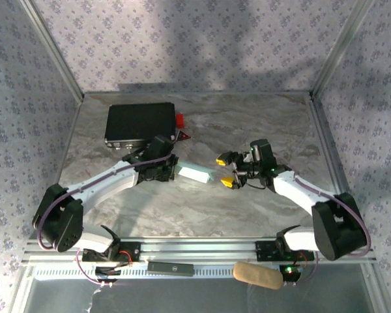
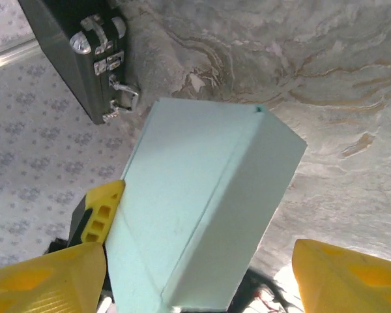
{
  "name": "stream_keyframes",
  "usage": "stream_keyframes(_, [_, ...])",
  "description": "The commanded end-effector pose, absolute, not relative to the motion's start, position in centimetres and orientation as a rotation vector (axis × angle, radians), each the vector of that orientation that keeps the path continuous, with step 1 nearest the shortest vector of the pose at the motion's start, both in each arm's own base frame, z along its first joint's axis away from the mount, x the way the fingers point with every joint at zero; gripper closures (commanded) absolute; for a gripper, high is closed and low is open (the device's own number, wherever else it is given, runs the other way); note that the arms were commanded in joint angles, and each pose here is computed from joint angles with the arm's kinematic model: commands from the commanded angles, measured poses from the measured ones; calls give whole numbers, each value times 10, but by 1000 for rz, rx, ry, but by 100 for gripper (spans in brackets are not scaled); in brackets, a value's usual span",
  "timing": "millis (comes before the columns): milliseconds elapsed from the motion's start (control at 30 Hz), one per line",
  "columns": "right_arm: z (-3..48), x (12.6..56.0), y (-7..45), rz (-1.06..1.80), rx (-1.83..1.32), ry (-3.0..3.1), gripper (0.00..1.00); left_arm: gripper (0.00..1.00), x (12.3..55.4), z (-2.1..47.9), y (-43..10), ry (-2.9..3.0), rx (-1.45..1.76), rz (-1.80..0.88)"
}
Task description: Fold the paper box
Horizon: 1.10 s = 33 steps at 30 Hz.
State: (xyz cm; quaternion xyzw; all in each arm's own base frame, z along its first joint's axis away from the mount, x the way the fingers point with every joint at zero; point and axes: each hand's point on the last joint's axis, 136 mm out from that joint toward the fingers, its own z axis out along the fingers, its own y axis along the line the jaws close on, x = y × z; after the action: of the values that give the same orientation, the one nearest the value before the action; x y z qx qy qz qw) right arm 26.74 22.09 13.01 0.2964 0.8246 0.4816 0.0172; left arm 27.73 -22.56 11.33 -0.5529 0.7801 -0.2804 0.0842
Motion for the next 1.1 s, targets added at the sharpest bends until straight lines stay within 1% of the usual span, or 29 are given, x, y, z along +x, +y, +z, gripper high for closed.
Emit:
stream_keyframes(0, [145, 261, 204, 1215, 628, 2586, 25, 79, 264, 124, -208, 2308, -1712, -703])
stream_keyframes(67, [161, 257, 201, 1072, 402, 2536, 27, 79, 261, 127, -200, 2301, -1723, -658])
stream_keyframes(133, [177, 248, 205, 938, 122, 2458, 33, 79, 255, 130, -191, 2299, -1741, -592])
stream_keyframes(167, [183, 244, 207, 881, 34, 2426, 36, 79, 252, 131, -188, 2296, -1750, -567])
stream_keyframes(233, [193, 233, 218, 780, -191, 2349, 39, 81, 249, 132, -182, 2283, -1767, -538])
stream_keyframes(433, [198, 214, 240, 446, -592, 2231, 43, 83, 247, 130, -174, 2254, -1805, -483])
stream_keyframes(533, [191, 214, 251, 318, -709, 2219, 44, 83, 247, 128, -175, 2255, -1814, -477])
stream_keyframes(700, [181, 216, 275, 211, -813, 2237, 47, 84, 246, 123, -177, 2269, -1823, -463])
stream_keyframes(800, [175, 223, 279, 149, -803, 2260, 48, 84, 247, 124, -176, 2263, -1826, -462])
stream_keyframes(867, [173, 227, 279, 123, -796, 2267, 51, 85, 246, 124, -176, 2261, -1826, -461])
stream_keyframes(1067, [166, 228, 286, 131, -795, 2293, 55, 85, 247, 122, -176, 2261, -1823, -460])
